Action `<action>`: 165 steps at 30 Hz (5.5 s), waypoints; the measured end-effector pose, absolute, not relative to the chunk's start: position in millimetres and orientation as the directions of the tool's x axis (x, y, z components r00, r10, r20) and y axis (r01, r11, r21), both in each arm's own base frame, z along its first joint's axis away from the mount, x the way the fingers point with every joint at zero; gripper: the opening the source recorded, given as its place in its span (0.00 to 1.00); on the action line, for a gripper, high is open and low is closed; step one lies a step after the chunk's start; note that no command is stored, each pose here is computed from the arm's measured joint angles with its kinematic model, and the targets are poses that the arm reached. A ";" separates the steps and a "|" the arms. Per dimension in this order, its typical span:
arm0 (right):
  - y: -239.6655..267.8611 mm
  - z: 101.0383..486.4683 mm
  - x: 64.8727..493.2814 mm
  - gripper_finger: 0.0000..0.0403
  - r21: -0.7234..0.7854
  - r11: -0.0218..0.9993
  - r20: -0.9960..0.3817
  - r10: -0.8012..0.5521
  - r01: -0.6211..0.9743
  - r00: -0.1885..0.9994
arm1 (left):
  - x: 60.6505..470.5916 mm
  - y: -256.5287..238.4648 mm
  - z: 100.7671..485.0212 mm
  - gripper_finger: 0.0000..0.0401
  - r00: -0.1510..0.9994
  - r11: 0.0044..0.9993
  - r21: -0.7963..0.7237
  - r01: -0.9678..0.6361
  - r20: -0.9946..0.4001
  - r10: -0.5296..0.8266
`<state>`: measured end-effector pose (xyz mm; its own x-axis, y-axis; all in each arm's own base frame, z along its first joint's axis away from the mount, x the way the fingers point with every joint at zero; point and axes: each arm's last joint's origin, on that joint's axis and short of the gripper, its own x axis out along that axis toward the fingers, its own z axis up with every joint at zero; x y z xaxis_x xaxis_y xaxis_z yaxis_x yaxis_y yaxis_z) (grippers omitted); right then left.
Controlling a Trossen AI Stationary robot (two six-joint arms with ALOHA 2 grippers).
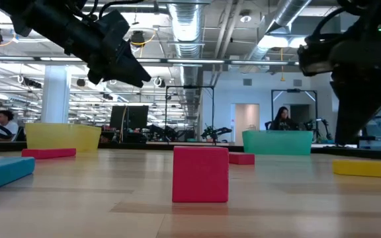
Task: Sort & place blocks by color
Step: Put the yellow block into the yellow bin
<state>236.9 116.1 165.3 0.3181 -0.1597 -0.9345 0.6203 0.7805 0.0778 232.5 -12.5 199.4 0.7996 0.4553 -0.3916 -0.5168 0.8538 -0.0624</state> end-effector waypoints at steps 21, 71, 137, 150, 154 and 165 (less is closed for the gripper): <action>142.5 156.9 217.3 0.64 0.029 0.920 -0.947 -0.100 0.390 0.306 | 234.3 -15.4 197.6 0.50 0.829 0.920 0.052 -0.389 -0.416 0.374; 154.3 133.6 220.8 0.19 -0.106 0.954 -0.899 -0.213 0.282 0.382 | 236.6 -23.6 208.1 0.50 0.848 0.885 -0.028 -0.464 -0.301 0.436; 132.0 184.4 348.6 0.49 -0.762 0.584 -0.374 -0.748 0.278 0.548 | 297.6 7.9 153.5 0.07 0.892 0.869 -0.395 -0.298 -0.439 0.106; 132.1 181.1 341.6 0.55 -0.670 0.630 -0.400 -0.752 0.393 0.523 | 168.3 32.1 219.9 0.07 0.273 0.403 0.201 -0.893 -0.472 0.839; 128.2 180.8 343.0 0.55 -0.669 0.627 -0.402 -0.757 0.399 0.515 | 140.7 43.4 210.4 0.07 0.126 0.239 0.169 -0.956 -0.499 0.857; 126.0 180.3 343.4 0.55 -0.648 0.634 -0.409 -0.757 0.423 0.509 | 125.8 68.6 186.4 0.16 -0.045 0.111 0.221 -0.969 -0.598 0.800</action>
<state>343.4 126.0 180.3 0.5094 -0.7573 -0.4086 0.4227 0.6338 -0.6477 125.8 68.6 186.4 -0.0448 0.8003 -0.5979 -0.9690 0.1107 0.2208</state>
